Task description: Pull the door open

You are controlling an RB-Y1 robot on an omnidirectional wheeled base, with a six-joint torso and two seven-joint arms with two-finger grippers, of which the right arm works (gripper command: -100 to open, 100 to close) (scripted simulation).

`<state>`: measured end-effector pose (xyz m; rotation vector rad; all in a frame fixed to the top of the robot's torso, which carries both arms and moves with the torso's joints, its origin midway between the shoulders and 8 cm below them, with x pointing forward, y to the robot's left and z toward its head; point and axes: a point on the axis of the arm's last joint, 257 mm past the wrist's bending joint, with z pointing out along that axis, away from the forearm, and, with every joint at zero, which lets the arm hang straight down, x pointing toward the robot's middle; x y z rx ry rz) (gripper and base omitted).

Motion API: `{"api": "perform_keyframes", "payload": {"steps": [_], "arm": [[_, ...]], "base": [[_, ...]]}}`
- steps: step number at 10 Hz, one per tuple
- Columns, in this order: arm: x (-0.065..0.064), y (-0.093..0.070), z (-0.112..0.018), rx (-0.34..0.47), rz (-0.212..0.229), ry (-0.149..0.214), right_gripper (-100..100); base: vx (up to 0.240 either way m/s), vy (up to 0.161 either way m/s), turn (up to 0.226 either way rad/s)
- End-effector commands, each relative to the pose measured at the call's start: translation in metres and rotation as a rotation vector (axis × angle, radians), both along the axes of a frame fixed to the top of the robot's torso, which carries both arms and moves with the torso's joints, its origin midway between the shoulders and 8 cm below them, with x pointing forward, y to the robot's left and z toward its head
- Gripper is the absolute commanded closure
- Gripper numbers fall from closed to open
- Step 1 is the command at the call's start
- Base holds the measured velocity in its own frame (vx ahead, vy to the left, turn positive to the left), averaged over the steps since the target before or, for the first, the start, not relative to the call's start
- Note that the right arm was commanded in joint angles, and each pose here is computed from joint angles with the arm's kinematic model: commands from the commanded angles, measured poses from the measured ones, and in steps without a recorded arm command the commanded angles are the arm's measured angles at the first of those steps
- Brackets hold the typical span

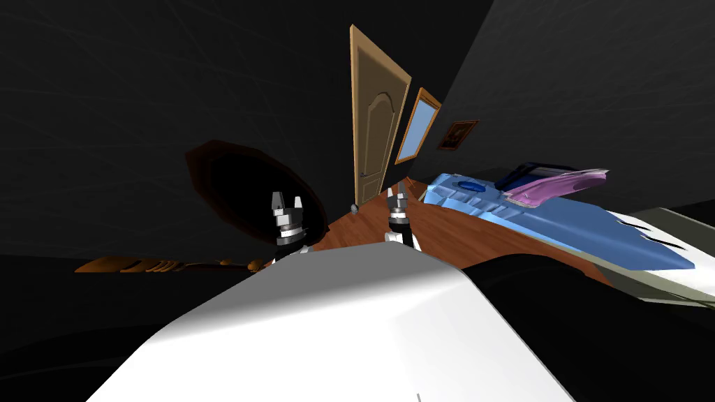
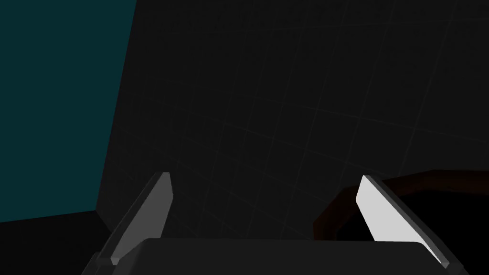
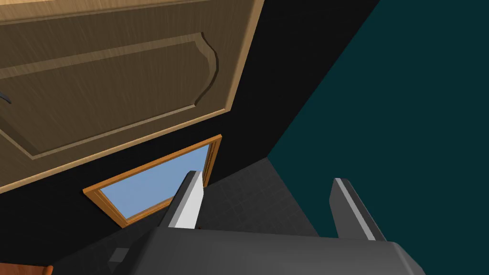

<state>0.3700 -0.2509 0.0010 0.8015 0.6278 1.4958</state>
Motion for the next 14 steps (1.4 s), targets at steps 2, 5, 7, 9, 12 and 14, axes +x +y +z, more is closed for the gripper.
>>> {"api": "perform_keyframes", "payload": {"steps": [2,5,7,9,12,14], "arm": [[0.009,0.005,-0.015,-0.009,0.021,0.024,-100],[0.021,0.010,-0.036,-0.021,0.048,0.059,-100],[0.026,0.012,-0.045,-0.025,0.058,0.073,-100],[0.032,0.014,-0.055,-0.030,0.069,0.090,-100],[0.042,0.017,-0.076,-0.040,0.090,0.124,-100],[0.048,0.019,-0.088,-0.045,0.100,0.144,-100]], "base": [[0.096,-0.078,0.084],[0.111,-0.030,0.075],[0.114,-0.043,0.053],[0.076,-0.052,0.065],[0.097,-0.066,0.077],[0.109,-0.064,0.070]]}}
